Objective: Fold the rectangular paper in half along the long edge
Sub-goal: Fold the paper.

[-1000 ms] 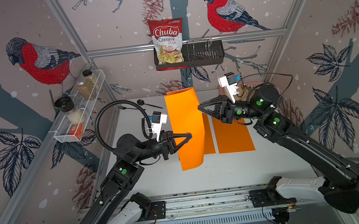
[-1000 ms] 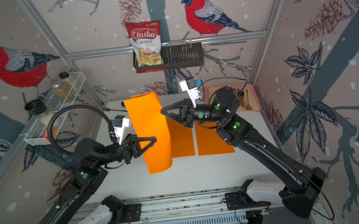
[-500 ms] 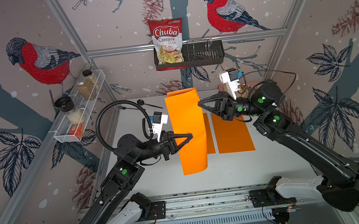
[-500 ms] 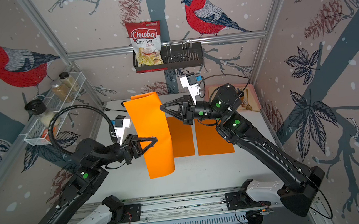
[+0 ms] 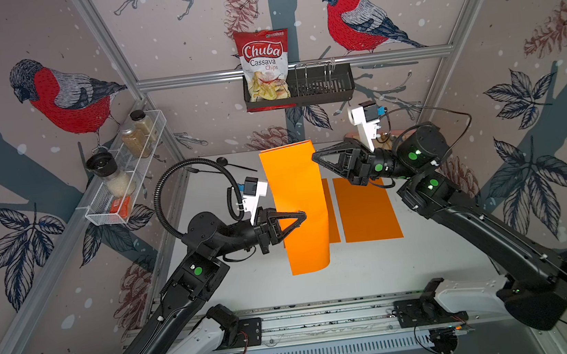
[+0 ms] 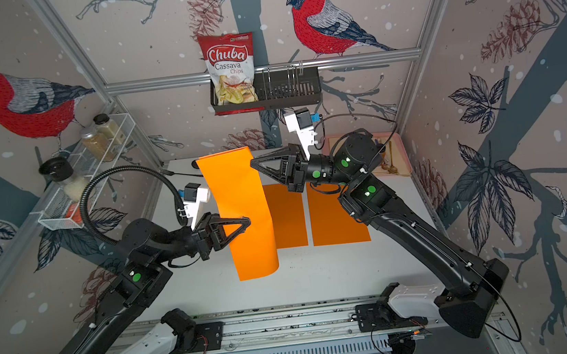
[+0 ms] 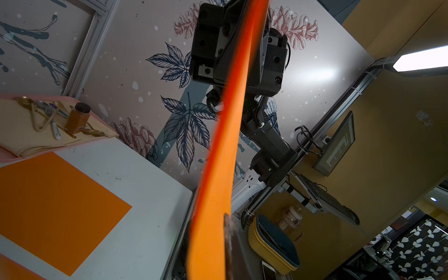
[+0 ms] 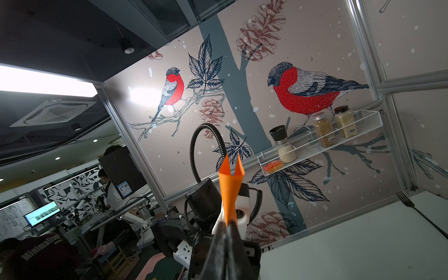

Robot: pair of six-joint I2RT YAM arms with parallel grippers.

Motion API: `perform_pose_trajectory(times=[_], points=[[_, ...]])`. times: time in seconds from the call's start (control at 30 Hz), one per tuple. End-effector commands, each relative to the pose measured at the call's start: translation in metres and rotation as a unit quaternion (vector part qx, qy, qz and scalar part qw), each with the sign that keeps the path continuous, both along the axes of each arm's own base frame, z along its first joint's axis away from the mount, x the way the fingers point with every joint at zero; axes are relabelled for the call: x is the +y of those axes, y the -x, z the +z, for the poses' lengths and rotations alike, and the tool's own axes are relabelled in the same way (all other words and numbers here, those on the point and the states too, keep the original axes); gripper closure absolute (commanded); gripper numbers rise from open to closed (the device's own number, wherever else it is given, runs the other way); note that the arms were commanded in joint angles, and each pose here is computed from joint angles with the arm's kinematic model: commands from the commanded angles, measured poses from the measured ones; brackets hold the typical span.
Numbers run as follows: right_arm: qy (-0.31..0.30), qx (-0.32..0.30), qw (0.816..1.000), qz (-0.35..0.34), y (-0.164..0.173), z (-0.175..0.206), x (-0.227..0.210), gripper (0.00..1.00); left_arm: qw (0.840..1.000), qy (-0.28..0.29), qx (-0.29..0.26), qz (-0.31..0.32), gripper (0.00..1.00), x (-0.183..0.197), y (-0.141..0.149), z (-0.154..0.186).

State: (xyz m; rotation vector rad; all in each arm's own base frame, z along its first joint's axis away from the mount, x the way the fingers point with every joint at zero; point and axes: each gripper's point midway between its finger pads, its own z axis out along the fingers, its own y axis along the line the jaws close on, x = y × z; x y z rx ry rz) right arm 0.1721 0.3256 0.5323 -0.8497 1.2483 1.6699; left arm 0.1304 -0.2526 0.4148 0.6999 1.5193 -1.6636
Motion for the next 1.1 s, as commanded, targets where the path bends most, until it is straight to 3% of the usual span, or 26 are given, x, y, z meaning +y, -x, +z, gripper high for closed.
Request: perform_pose_trajectory(times=[0.0,0.1,0.17,0.2,0.27,0.3,0.37,0.43,0.57,0.67,0.73,0.77,1.0,1.07], points=[[-0.025,-0.024,0.999,-0.004,0.003,0.015,-0.004,0.96,1.000,0.000,-0.011,-0.005,1.00,0.000,0.004,0.002],[-0.027,-0.027,0.999,-0.004,0.003,0.016,-0.005,1.00,1.000,0.000,-0.010,-0.006,1.00,0.000,0.004,0.002],[-0.028,-0.026,0.999,-0.009,0.001,0.018,-0.005,0.89,1.000,0.000,-0.011,-0.008,1.00,0.000,0.005,0.002],[-0.029,-0.026,0.999,-0.009,0.002,0.019,-0.006,0.87,1.000,-0.001,-0.010,-0.009,1.00,-0.001,0.005,0.002],[-0.031,-0.030,0.999,-0.008,0.002,0.020,-0.007,0.99,1.000,-0.001,-0.010,-0.012,1.00,-0.002,0.006,0.002],[-0.024,-0.023,0.999,-0.006,-0.004,0.013,-0.001,1.00,1.000,0.000,-0.011,-0.012,1.00,-0.002,0.006,0.002],[-0.024,-0.023,0.999,-0.008,-0.006,0.014,0.000,1.00,1.000,0.002,-0.010,-0.015,1.00,-0.002,0.007,0.003],[-0.024,-0.021,0.999,-0.010,-0.010,0.015,0.000,0.92,1.000,0.003,-0.009,-0.018,1.00,-0.002,0.009,0.003],[-0.028,-0.026,0.999,-0.009,-0.010,0.017,0.000,1.00,1.000,0.003,-0.010,-0.018,1.00,-0.002,0.010,0.004],[-0.030,-0.024,0.999,-0.011,-0.013,0.020,0.000,0.87,1.000,0.003,-0.010,-0.017,1.00,-0.002,0.010,0.003],[-0.033,-0.026,0.999,-0.006,-0.011,0.021,-0.001,0.99,1.000,0.004,-0.010,-0.018,1.00,-0.002,0.010,0.004],[-0.035,-0.028,0.999,-0.007,-0.011,0.021,-0.001,1.00,1.000,0.003,-0.010,-0.018,1.00,-0.002,0.010,0.004],[-0.040,-0.031,0.999,-0.009,-0.009,0.025,-0.004,1.00,1.000,0.003,-0.011,-0.015,1.00,-0.001,0.010,0.004],[-0.038,-0.029,0.999,-0.011,-0.011,0.026,-0.005,0.94,1.000,0.003,-0.010,-0.015,1.00,-0.002,0.010,0.003]])
